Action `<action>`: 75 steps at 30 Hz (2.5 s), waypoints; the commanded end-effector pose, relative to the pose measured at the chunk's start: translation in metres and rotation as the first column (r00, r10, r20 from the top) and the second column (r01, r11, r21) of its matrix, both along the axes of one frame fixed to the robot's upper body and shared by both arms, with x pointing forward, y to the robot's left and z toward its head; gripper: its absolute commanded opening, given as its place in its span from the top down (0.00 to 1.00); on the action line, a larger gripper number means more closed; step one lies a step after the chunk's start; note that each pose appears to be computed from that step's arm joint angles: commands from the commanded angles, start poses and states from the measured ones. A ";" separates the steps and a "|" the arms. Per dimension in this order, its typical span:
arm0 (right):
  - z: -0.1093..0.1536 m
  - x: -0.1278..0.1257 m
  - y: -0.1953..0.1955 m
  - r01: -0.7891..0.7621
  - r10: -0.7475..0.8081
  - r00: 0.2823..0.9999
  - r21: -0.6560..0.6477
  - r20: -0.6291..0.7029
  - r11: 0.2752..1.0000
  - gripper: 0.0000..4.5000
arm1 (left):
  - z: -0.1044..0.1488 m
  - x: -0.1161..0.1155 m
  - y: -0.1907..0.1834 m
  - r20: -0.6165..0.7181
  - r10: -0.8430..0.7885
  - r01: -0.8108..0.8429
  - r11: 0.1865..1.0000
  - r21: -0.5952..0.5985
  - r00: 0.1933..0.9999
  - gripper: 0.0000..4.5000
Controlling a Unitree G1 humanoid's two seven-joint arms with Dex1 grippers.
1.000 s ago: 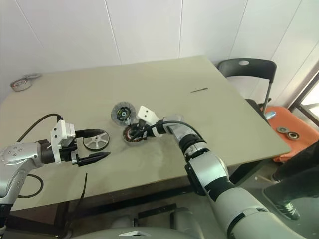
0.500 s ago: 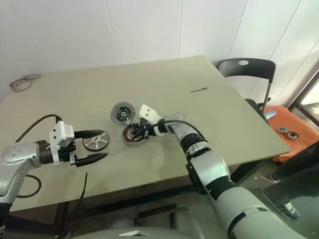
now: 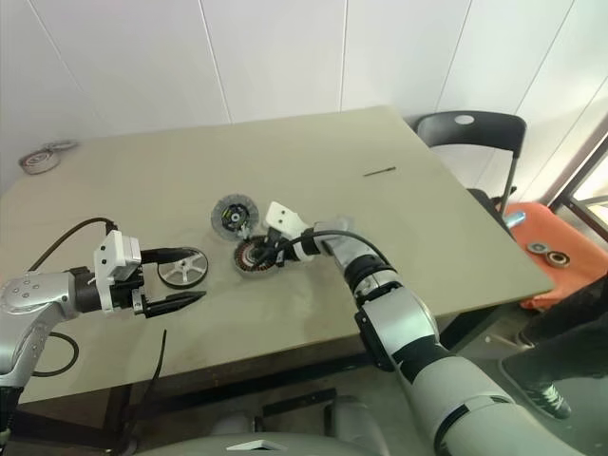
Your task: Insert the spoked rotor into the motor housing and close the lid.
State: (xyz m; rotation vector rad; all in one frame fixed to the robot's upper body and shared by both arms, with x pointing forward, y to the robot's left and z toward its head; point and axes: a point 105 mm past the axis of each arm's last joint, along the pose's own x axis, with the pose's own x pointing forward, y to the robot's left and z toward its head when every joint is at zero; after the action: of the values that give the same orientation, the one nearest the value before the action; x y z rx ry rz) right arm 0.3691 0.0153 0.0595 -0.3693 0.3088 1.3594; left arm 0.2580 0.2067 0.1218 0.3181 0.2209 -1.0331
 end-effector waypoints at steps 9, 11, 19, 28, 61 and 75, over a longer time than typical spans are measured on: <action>0.003 0.005 -0.003 0.024 -0.024 0.999 -0.003 0.026 1.000 0.79 | 0.012 0.004 -0.005 0.050 -0.013 0.013 1.000 -0.011 0.999 0.00; 0.003 0.005 -0.003 0.024 -0.024 0.999 0.000 0.025 1.000 0.79 | 0.012 0.004 -0.005 0.050 -0.013 0.014 1.000 -0.011 0.999 0.00; 0.004 0.003 0.000 0.018 -0.018 1.000 0.012 0.020 1.000 0.79 | 0.012 0.005 -0.005 0.051 -0.011 0.012 1.000 -0.010 0.999 0.00; 0.001 -0.001 0.001 -0.004 0.004 1.000 0.019 -0.011 1.000 0.79 | 0.011 0.005 -0.004 0.047 -0.007 0.007 1.000 -0.010 0.999 0.00; 0.003 0.002 0.004 0.024 -0.024 1.000 0.030 0.014 0.999 0.79 | 0.010 0.003 -0.004 0.045 -0.003 0.004 1.000 -0.018 0.999 0.00; 0.001 0.001 0.002 0.016 -0.016 1.000 0.022 0.012 1.000 0.79 | 0.011 0.004 -0.005 0.043 -0.006 0.007 1.000 -0.020 0.999 0.00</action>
State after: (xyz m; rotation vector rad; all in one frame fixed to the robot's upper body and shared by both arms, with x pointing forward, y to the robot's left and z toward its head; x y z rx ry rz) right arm 0.3684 0.0180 0.0578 -0.3534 0.3031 1.3489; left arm 0.2611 0.2059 0.1230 0.3058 0.2082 -1.0198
